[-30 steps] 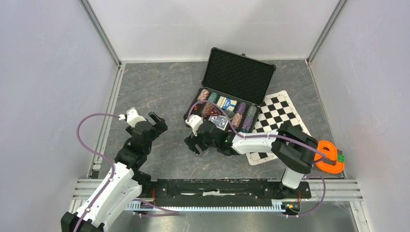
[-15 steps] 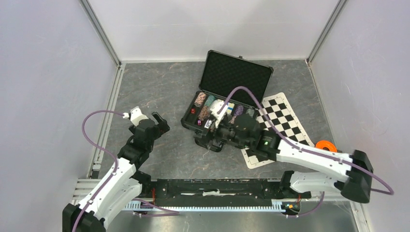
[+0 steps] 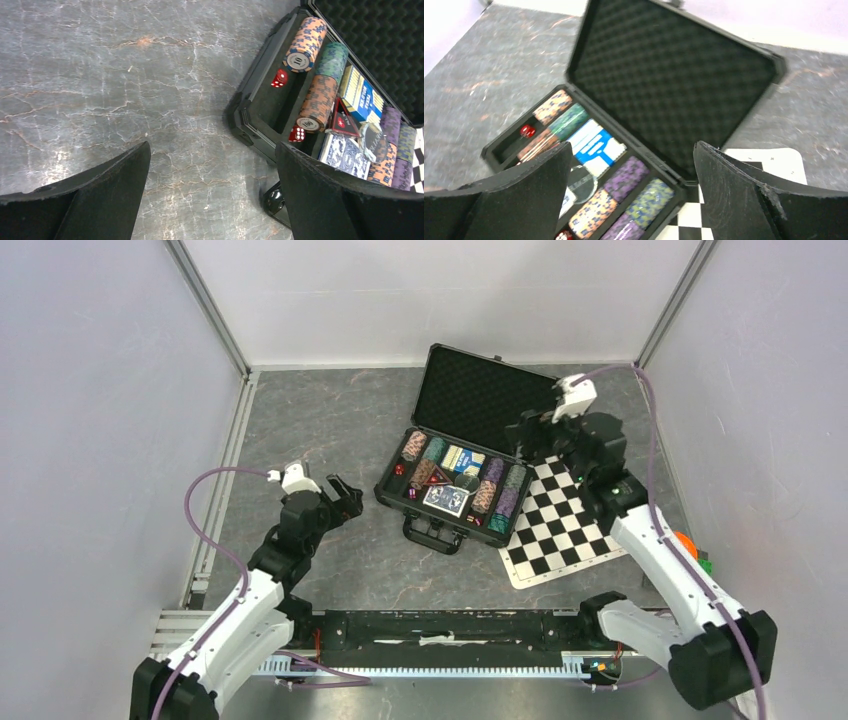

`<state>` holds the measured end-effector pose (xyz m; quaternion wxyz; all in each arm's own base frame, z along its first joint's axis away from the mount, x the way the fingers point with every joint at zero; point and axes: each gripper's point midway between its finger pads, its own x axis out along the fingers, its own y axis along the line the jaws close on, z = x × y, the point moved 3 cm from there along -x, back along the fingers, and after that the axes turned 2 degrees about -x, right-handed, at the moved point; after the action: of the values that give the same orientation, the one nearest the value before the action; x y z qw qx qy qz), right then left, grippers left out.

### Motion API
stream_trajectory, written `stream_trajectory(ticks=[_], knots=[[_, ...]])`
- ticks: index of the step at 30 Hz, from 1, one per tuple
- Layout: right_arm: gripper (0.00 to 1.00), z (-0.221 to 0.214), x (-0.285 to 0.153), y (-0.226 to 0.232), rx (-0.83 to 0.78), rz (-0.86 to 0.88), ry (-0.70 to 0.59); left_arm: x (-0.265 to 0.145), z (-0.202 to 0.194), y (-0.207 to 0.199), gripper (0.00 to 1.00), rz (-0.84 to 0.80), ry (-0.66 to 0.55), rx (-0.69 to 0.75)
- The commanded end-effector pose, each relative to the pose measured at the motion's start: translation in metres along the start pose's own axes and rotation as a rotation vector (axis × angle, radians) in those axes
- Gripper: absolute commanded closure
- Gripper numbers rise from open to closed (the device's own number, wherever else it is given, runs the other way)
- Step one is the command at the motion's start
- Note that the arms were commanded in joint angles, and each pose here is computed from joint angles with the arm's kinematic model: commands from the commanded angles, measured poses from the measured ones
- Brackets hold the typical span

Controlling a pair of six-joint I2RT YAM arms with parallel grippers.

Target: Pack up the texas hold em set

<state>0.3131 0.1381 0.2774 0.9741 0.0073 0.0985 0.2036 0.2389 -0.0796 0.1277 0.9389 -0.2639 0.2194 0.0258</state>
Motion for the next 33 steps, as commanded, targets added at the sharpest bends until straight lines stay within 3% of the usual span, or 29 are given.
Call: stream_trajectory(ticks=[1,5,8,13,23,29,33], knots=[[0.04,0.034,0.007,-0.034,0.154,0.027,-0.093,0.001,0.007,-0.017,0.0,-0.108,-0.03,0.026],[0.16,0.041,0.009,-0.092,0.307,-0.099,-0.151,0.0,0.007,-0.018,0.0,-0.115,-0.03,0.03],[0.34,0.033,0.008,-0.146,0.49,-0.205,-0.233,0.001,0.006,-0.017,0.0,-0.113,-0.027,0.029],[0.98,0.005,0.033,-0.197,0.637,-0.302,-0.3,0.002,0.005,-0.015,0.0,-0.103,-0.023,0.031],[1.0,-0.042,0.128,-0.222,0.799,-0.175,-0.194,0.003,0.005,-0.014,0.0,-0.094,-0.025,0.036],[1.0,-0.072,0.181,-0.185,0.838,0.067,-0.029,0.003,0.007,-0.013,0.0,-0.09,-0.033,0.041],[1.0,-0.068,0.182,-0.152,0.867,0.228,-0.034,0.003,0.006,-0.013,0.0,-0.088,-0.031,0.044]])
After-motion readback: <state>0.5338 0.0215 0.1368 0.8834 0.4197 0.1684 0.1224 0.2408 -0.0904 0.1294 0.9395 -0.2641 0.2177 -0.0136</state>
